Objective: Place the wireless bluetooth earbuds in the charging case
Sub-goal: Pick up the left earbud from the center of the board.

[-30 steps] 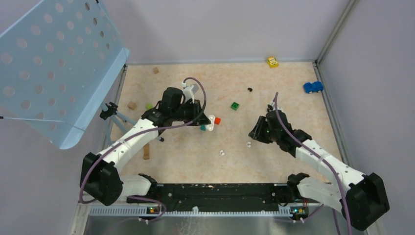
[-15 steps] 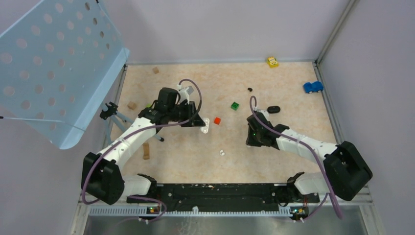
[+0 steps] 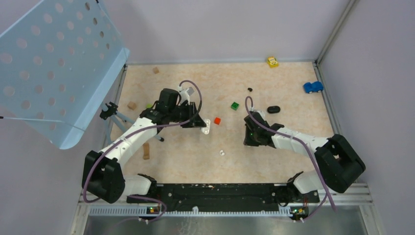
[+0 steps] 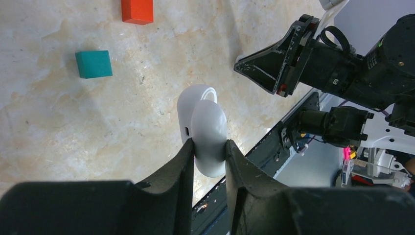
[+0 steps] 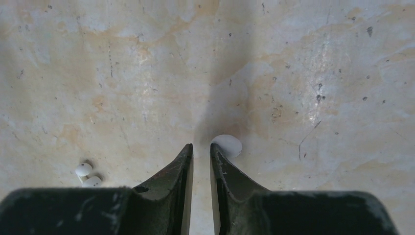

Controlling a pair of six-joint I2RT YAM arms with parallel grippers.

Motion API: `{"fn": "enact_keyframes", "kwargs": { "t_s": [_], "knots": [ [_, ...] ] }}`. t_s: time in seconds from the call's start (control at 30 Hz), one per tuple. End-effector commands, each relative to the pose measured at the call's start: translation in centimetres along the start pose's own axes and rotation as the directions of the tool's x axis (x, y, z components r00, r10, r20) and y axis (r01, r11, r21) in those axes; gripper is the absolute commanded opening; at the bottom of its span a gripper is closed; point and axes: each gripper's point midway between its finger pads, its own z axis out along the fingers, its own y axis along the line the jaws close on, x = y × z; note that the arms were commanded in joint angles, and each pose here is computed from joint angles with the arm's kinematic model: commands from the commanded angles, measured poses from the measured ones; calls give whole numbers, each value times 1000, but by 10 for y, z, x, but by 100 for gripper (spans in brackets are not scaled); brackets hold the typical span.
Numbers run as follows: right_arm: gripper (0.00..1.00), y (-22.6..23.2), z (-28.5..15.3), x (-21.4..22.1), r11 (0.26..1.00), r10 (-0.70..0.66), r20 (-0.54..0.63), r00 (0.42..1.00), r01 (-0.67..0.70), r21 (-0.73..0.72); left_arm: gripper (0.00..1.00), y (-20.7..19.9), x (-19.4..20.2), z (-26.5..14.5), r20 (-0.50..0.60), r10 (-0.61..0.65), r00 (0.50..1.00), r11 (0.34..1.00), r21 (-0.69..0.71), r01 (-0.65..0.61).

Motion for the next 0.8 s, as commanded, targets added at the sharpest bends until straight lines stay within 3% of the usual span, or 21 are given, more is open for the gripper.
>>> {"fn": "enact_keyframes", "kwargs": {
  "t_s": [0.0,0.47,0.67,0.77],
  "knots": [
    [19,-2,-9,-21,999,-16,74,997,12,49,17,-7,-11,2,30,22,999,999,39,-23],
    [19,-24,-17,-7,995,-10,77,997,2,95,17,-10,-11,4,19,13,1000,998,61,-14],
    [12,-27,-18,-8,993,-5,81,997,-5,118,17,-10,-12,5,22,15,1000,998,62,-16],
    [3,-30,-19,-8,992,-7,82,997,-4,129,17,-11,-12,5,22,14,1000,998,63,-16]
  ]
}}
